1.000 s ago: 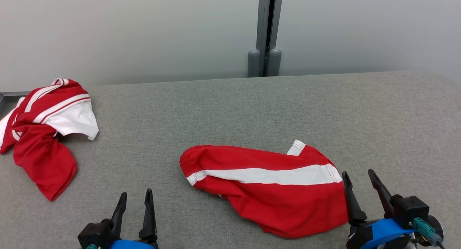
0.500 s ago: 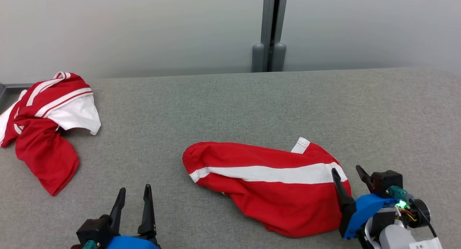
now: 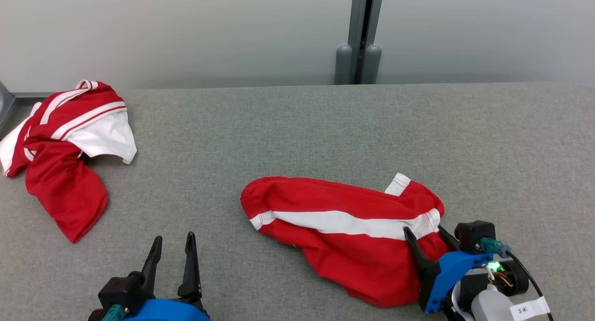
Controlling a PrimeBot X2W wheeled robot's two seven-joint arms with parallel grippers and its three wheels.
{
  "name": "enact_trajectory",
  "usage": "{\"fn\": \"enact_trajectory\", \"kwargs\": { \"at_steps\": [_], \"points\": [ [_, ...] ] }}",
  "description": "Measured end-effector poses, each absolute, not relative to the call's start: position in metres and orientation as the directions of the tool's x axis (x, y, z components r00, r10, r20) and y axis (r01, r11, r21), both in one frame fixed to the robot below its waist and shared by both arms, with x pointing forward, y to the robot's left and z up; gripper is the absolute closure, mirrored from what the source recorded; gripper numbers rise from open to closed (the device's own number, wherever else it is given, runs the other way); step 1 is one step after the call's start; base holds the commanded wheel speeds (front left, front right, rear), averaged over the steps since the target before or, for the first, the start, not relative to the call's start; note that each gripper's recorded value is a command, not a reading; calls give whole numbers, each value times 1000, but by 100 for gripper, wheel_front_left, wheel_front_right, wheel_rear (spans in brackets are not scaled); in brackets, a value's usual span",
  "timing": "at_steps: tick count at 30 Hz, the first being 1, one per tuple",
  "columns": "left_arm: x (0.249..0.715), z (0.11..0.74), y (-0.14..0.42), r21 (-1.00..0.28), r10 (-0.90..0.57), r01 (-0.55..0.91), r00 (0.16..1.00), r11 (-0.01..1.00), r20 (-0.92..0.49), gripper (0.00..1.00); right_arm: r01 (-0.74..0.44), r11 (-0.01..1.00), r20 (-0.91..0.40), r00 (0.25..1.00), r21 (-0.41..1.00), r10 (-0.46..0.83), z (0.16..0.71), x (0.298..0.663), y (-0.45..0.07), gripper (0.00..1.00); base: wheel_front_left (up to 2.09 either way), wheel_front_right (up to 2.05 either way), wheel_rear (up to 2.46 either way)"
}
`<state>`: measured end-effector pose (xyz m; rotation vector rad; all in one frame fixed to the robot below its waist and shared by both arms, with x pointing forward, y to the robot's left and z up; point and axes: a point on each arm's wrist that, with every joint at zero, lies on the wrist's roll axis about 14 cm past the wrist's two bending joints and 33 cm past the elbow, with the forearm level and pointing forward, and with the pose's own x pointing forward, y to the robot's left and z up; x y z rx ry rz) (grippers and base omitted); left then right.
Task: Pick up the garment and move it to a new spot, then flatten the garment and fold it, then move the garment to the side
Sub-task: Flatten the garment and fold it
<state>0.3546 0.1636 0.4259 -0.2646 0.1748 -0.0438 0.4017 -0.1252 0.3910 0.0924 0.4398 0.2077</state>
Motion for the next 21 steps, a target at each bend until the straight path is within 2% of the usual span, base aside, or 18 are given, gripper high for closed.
{"fn": "enact_trajectory", "kwargs": {
  "at_steps": [9,21],
  "points": [
    [355,425,164,-265,-68,21,983,964,-168,0,-214,969,-340,908,126,245,413,412,-116,0,0,0,0],
    [356,424,164,-266,-67,19,983,964,-172,0,-242,964,-341,902,114,266,421,406,-110,0,0,0,0]
  ]
}}
